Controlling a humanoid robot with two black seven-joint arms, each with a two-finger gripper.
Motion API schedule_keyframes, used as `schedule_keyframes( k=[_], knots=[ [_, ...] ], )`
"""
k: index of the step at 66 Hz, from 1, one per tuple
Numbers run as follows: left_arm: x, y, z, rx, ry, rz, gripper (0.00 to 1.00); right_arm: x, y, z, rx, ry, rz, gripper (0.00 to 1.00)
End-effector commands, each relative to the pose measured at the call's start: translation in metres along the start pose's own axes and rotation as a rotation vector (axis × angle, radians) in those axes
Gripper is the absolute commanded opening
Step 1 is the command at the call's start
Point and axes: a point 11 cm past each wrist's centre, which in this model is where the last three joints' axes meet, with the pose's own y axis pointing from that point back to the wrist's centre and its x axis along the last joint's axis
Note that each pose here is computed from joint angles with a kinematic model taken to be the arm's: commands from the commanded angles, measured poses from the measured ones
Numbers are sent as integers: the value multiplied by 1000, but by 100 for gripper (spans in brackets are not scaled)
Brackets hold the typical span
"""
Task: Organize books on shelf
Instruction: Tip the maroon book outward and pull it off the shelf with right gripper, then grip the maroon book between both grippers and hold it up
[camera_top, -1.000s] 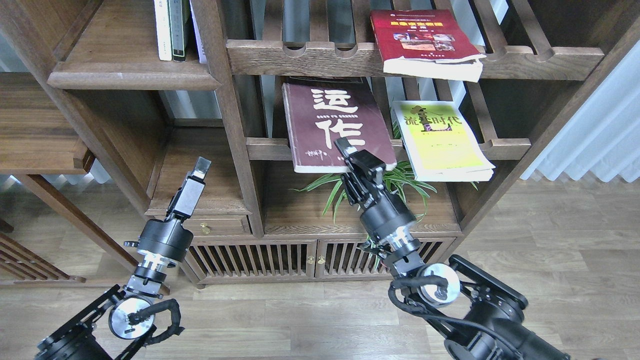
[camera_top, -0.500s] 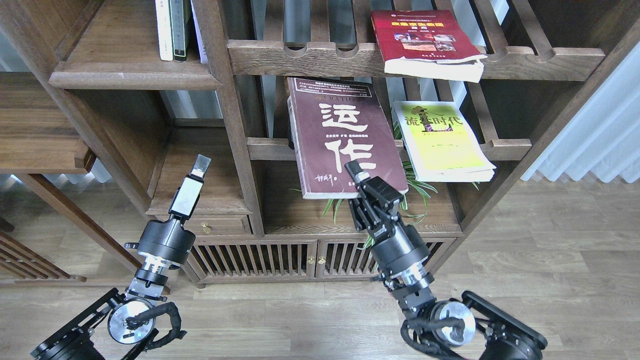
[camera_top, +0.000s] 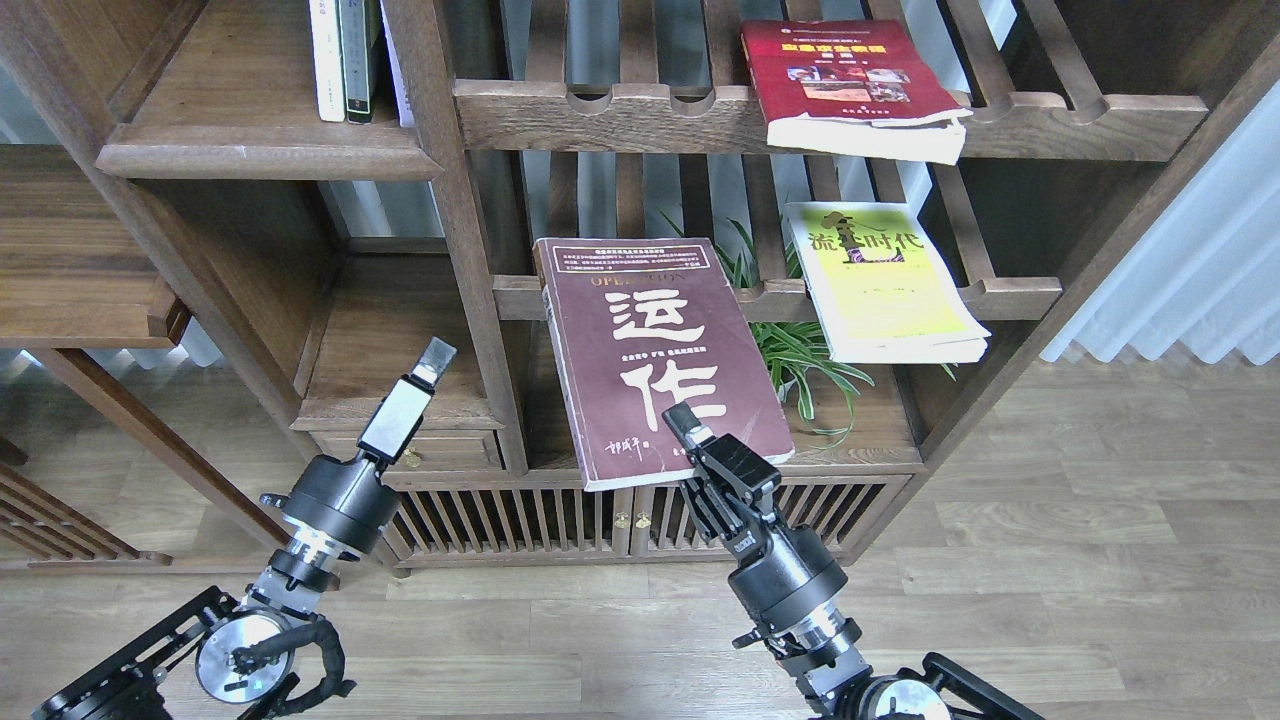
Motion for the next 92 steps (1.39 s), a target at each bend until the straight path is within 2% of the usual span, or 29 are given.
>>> schedule_keyframes(
  k=[1, 22, 41, 55, 64, 70, 82, 84, 87, 88, 92],
  knots=[
    [-3, 4, -12, 37, 38, 1, 99, 4, 1, 4, -31, 16, 10, 7],
    [-8, 4, -22, 75, 76, -7, 99, 20, 8, 6, -74, 44, 61, 6],
    [-6, 8, -30, 103, 80, 1, 97, 36, 13, 40, -189, 11, 96, 6],
    [-2, 15, -42, 146, 82, 16, 97, 34, 9, 51, -180, -26, 82, 6],
    [-1, 17, -42, 152, 78, 20, 92, 31, 4, 51, -182, -22, 68, 6],
    [-2, 16, -43, 152, 79, 20, 88, 30, 3, 51, -185, -19, 64, 7],
    [0, 19, -45, 151, 85, 28, 68, 30, 3, 51, -184, -19, 66, 7],
    [0, 20, -45, 151, 86, 29, 59, 30, 3, 51, -184, -19, 66, 7],
    [1, 20, -45, 151, 85, 30, 52, 30, 3, 50, -185, -17, 66, 7],
    [2, 19, -46, 151, 88, 33, 40, 30, 3, 50, -185, -17, 66, 8],
    [3, 20, -47, 150, 88, 38, 31, 31, 4, 51, -186, -18, 67, 8]
  ],
)
